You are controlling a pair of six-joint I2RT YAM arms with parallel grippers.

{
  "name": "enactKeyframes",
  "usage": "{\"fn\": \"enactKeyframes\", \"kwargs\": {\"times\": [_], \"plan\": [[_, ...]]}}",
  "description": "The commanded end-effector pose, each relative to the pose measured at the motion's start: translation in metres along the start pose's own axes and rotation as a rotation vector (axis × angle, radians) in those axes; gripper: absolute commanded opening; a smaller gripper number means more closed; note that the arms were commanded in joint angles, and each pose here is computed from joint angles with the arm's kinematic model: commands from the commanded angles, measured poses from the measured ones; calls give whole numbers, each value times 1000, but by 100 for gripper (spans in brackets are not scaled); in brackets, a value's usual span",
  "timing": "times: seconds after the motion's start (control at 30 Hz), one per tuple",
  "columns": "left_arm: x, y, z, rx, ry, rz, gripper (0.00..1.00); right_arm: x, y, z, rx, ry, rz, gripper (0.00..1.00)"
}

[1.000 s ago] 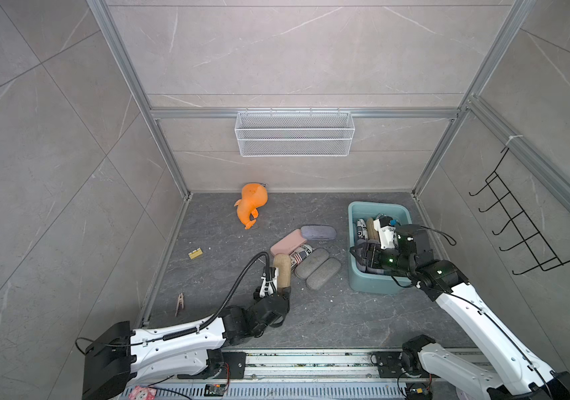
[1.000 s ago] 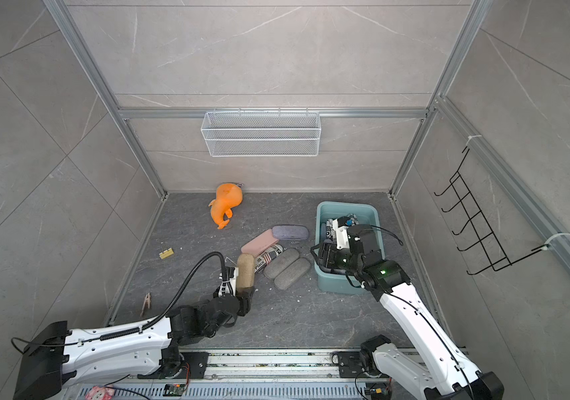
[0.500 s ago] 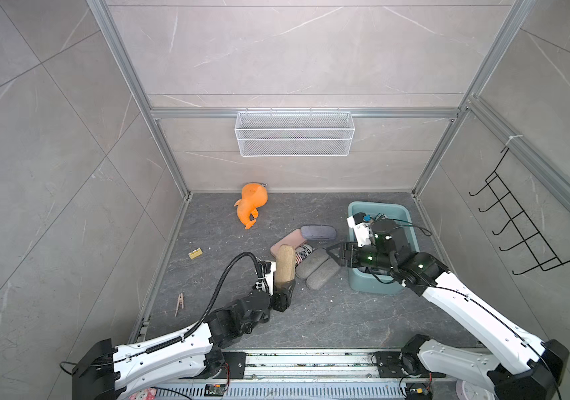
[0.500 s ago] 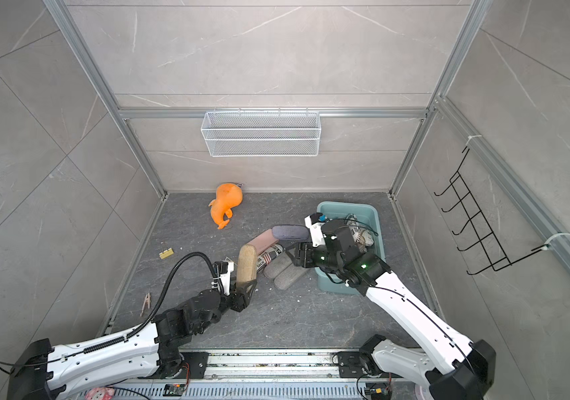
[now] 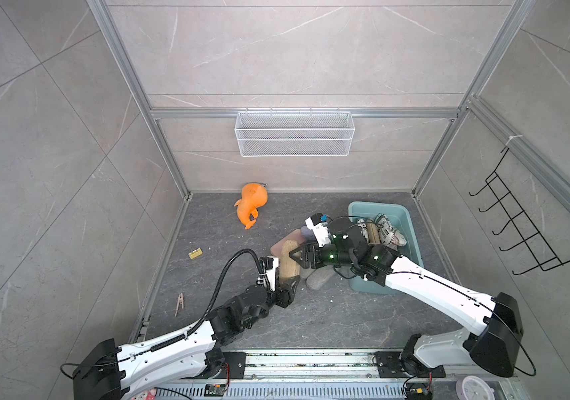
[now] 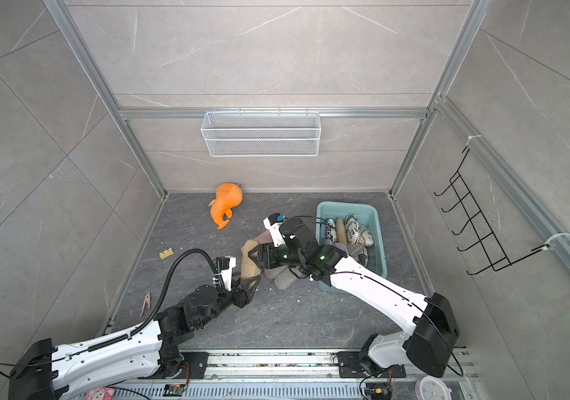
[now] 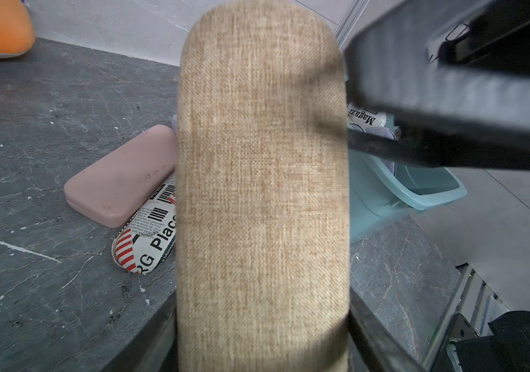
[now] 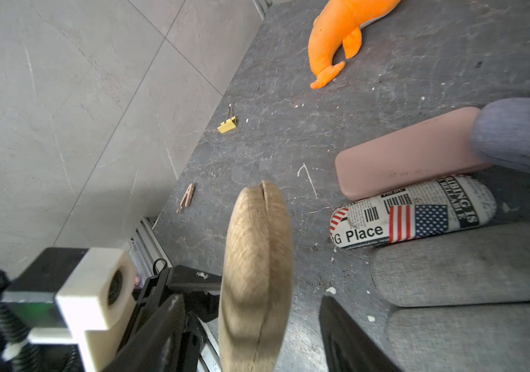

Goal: Put the glasses cases into the storage boxes
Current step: Pick up the glasses case at the center of the board, then place the glasses case in the storage box.

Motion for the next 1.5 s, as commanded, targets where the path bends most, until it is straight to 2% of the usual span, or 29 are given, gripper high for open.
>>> {"fn": "enactKeyframes", "kwargs": {"times": [0.0,0.2,0.23,0.3,0.5,0.67,0.77,0.93,1.07,1.23,1.47], "plan": [[30,-18,2,-75,-104,29,53,13,13,-5,7,-54,5,62],[27,-15,4,-70,-105,34,54,14,21,-10,19,-47,22,38],[27,-15,4,-68,-98,29,60,14,21,-10,15,-50,22,37],[25,-14,3,-50,-76,16,84,15,20,-8,5,-62,24,35],[21,-7,8,-17,-63,19,98,24,17,4,-77,-108,56,32],[19,5,24,32,-51,33,98,40,10,34,-190,-147,108,31],[17,19,37,113,-59,50,98,55,-8,70,-290,-166,118,31],[13,30,51,144,-75,65,97,73,-66,142,-532,-170,82,31],[14,30,51,140,-84,62,97,81,-103,170,-682,-146,25,30],[16,25,45,145,-49,38,97,95,-136,170,-713,-126,-59,30],[12,26,43,160,-15,52,96,97,-171,124,-673,14,-112,30]]}}
Point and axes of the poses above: each gripper's point midway between its finger pads, its own z axis back along the fingers, its own y axis along the line the jaws close on, x = y × z, the point moved 7 cm from there along z, back along the fingers, and after that the axes turned 1 degree about z, right-handed, at the moved point
